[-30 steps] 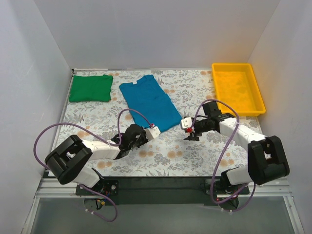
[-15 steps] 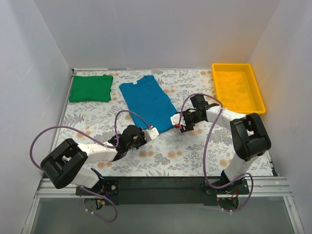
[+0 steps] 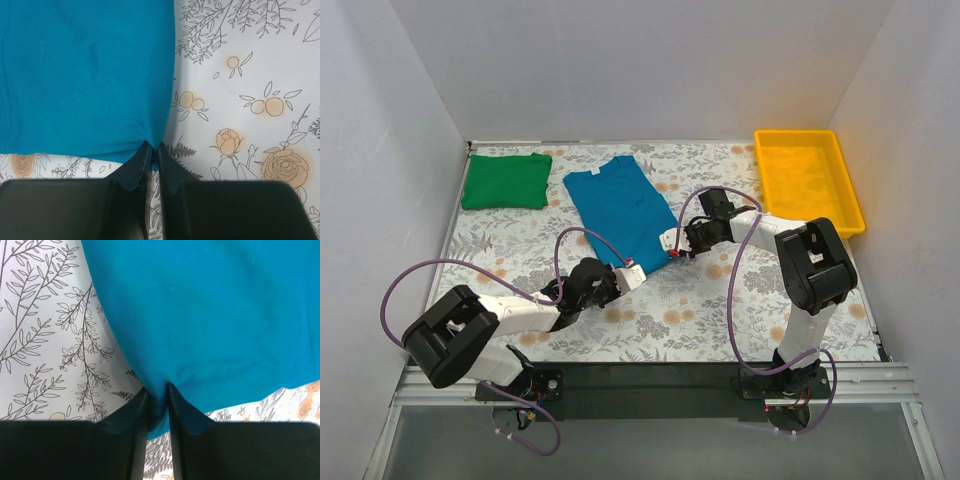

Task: Fold and stack the t-shirts
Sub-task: Fold the tshirt

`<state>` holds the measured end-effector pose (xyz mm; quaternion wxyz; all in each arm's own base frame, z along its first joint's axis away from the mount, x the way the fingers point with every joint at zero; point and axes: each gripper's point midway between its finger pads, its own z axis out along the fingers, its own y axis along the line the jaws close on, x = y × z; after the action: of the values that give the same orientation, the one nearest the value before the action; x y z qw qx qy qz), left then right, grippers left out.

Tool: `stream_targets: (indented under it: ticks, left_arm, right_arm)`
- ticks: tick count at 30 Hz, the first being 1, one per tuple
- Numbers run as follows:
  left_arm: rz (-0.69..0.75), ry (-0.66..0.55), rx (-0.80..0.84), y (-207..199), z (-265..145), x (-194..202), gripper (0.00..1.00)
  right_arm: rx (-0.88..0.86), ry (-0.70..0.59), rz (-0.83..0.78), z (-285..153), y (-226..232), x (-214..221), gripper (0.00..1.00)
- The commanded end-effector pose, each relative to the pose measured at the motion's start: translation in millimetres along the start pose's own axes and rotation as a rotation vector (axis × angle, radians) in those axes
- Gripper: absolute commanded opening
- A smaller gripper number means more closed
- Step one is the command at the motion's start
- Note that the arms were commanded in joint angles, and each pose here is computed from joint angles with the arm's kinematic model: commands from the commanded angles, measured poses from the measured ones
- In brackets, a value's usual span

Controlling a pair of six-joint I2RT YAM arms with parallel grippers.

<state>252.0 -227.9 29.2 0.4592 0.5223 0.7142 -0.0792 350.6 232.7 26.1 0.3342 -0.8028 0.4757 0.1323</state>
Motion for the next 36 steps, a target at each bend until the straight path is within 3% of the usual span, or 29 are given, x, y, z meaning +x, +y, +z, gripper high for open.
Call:
stream_targets:
  ticks: [1,6,8,21,36]
  left_arm:
    - [0.006,-0.024,0.033,-6,-4,-3,0.0]
    - [0.001,-0.022,0.048,-9,-4,-2,0.0]
    - [-0.001,-0.013,0.054,-12,-3,2,0.0]
    - [-0.037,-0.039,0.223,-53,-14,-14,0.0]
    - [-0.019,-0.038,0.411,-143,-49,-53,0.0]
  right_arm:
    - [-0.033,0.032,0.02,7,10,9,0.24]
    - [-0.044,0.026,0.027,5,20,6,0.04]
    - [-0.057,0.022,0.038,5,29,5,0.02]
    - [-0.153,0.061,0.103,-29,91,-7,0.01]
    - [-0.139,0.122,0.041,-91,181,-25,0.01]
